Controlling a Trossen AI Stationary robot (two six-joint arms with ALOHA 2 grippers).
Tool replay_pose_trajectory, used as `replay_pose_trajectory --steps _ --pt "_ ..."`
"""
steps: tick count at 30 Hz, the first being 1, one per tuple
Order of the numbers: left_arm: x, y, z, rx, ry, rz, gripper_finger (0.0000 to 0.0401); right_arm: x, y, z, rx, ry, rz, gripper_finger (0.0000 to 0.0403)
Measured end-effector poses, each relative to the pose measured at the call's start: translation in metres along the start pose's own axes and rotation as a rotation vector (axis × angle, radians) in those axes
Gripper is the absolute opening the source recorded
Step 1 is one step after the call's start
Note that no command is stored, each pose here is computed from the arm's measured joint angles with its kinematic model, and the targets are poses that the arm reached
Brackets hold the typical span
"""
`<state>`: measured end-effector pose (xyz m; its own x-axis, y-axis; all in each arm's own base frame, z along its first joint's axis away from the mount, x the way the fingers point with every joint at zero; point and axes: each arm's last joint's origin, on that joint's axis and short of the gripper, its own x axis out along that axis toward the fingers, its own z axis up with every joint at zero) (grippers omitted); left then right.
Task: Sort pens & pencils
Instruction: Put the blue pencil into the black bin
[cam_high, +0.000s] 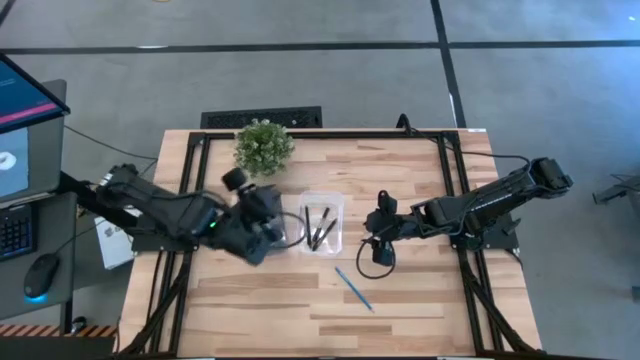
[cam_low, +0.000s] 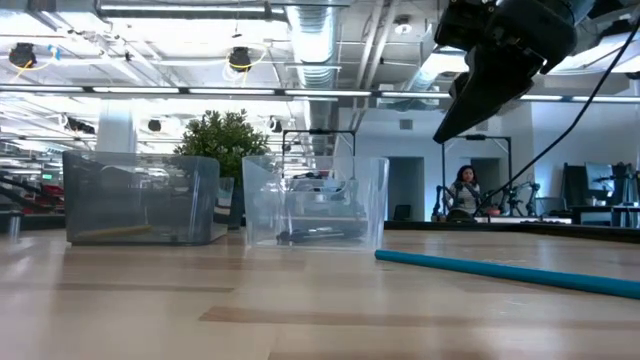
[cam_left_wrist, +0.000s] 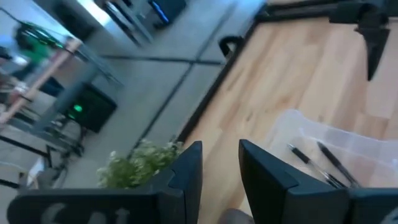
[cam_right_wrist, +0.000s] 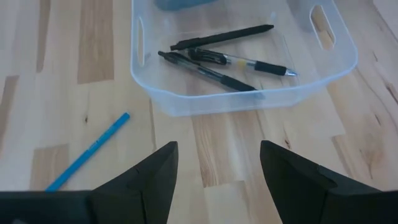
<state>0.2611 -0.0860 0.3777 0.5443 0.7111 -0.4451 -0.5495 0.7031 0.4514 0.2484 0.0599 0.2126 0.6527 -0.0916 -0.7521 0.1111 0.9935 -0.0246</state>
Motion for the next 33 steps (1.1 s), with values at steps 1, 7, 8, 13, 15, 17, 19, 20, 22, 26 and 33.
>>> replay_pose_trajectory --steps 1,7,8,13,15,17,19,20,22,26,33 --pt "-0.004 0.001 -0.009 -0.013 -0.024 0.019 0.0096 0.000 0.000 0.000 -0.013 -0.002 0.000 0.0249" --pt "-0.007 0.004 -0.066 -0.121 -0.082 0.058 0.0096 0.001 -0.005 0.002 0.002 -0.005 -0.011 0.0249" --pt "-0.005 0.002 -0.075 -0.136 -0.083 0.051 0.0096 0.001 -0.006 0.002 0.011 -0.005 -0.014 0.0249" --pt "0.006 -0.008 -0.111 -0.156 -0.108 0.020 0.0096 0.002 -0.010 0.004 0.034 -0.012 -0.025 0.0249" --pt "0.011 -0.013 -0.120 -0.149 -0.117 0.002 0.0096 0.003 -0.012 0.005 0.059 -0.018 -0.029 0.0249" --pt "0.016 -0.020 -0.128 -0.110 -0.095 -0.062 0.0096 0.003 -0.014 0.007 0.076 -0.031 -0.030 0.0249" --pt "0.020 -0.030 -0.132 -0.039 -0.089 -0.165 0.0096 0.004 -0.015 0.009 0.088 -0.057 -0.028 0.0249" --pt "0.021 -0.037 -0.132 -0.007 -0.106 -0.230 0.0096 0.004 -0.015 0.011 0.094 -0.072 -0.025 0.0249" --pt "0.023 -0.047 -0.129 0.042 -0.173 -0.373 0.0096 0.004 -0.016 0.015 0.109 -0.112 -0.019 0.0249" --pt "0.028 -0.055 -0.126 0.102 -0.357 -0.651 0.0096 0.003 -0.016 0.023 0.167 -0.183 -0.001 0.0249" --pt "0.041 -0.014 -0.152 0.080 -0.377 -0.661 0.0096 0.002 -0.011 0.023 0.369 -0.197 0.037 0.0249"
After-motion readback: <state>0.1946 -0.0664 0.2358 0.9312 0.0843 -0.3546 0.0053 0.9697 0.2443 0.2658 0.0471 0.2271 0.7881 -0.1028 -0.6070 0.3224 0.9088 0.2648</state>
